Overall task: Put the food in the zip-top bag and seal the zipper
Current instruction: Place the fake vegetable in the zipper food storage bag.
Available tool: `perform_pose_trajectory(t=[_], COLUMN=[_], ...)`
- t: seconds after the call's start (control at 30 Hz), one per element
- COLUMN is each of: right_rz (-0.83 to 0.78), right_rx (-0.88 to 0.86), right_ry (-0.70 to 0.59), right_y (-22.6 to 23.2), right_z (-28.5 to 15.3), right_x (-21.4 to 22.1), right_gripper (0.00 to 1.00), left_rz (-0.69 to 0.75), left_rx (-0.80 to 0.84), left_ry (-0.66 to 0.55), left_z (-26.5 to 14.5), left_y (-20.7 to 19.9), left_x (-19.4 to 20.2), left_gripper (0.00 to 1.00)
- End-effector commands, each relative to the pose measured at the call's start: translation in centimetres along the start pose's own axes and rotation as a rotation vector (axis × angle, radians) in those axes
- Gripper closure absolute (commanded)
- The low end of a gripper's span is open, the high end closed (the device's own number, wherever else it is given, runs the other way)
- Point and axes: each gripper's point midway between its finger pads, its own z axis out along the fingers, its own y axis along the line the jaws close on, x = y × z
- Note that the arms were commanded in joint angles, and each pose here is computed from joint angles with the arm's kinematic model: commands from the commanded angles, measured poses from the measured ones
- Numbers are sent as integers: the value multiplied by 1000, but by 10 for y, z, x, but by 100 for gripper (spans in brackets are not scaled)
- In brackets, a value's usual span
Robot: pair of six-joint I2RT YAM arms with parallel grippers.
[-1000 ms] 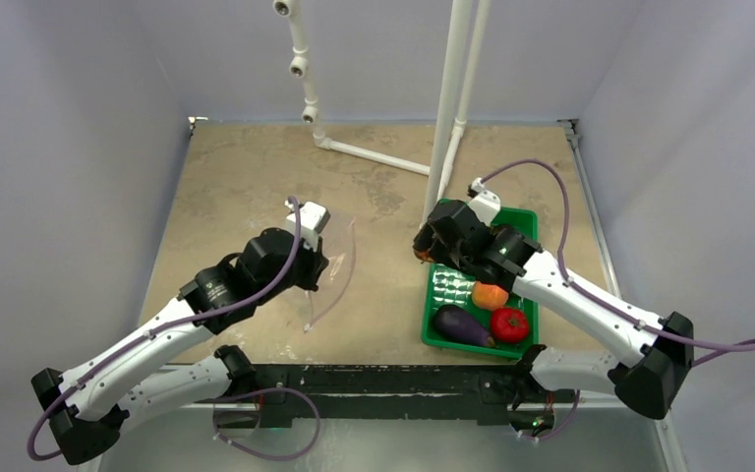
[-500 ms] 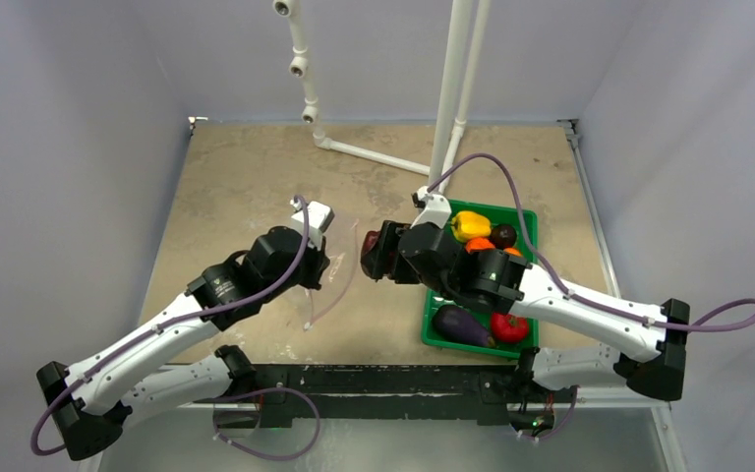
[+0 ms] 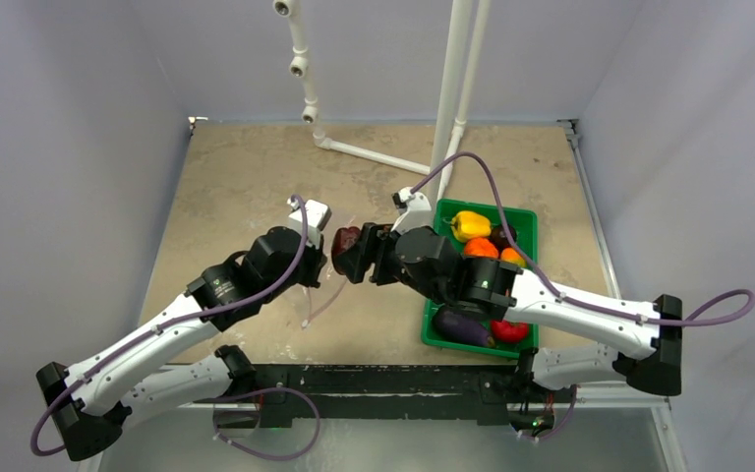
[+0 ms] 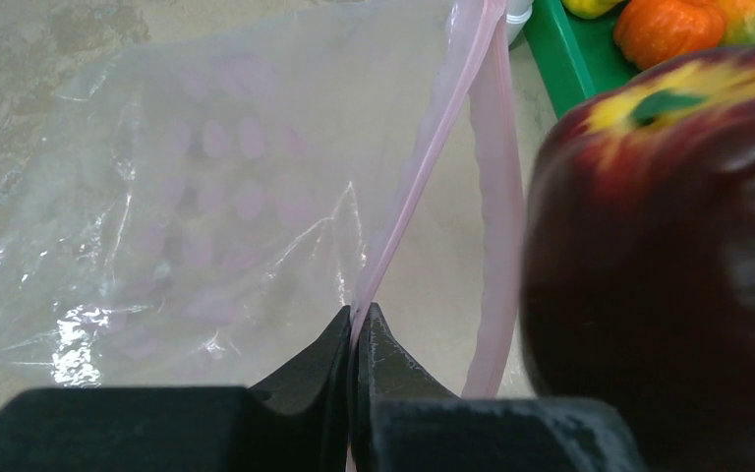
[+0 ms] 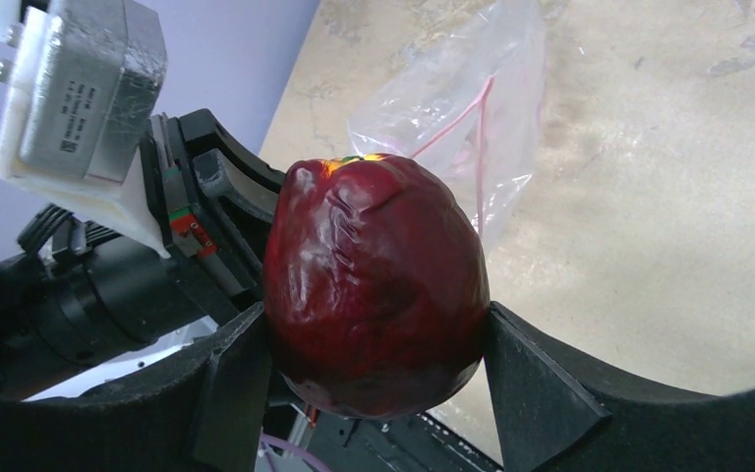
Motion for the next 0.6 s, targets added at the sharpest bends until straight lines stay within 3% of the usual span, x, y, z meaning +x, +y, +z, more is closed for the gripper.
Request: perform_pose_trajectory(t=[0.0, 0.57], right_rz=[-11, 56], right_rx=[-50, 4], right_ry=[-7, 82], right_y=[11, -10], right_z=[15, 47], right_x=[7, 58], right_gripper=[91, 91], left_rz=[-30, -42], left_rx=[0, 19], left_ry=[-52, -80], left_z=[0, -6], left_y=[-1, -3], left_x=[-11, -17], left_gripper=[100, 100])
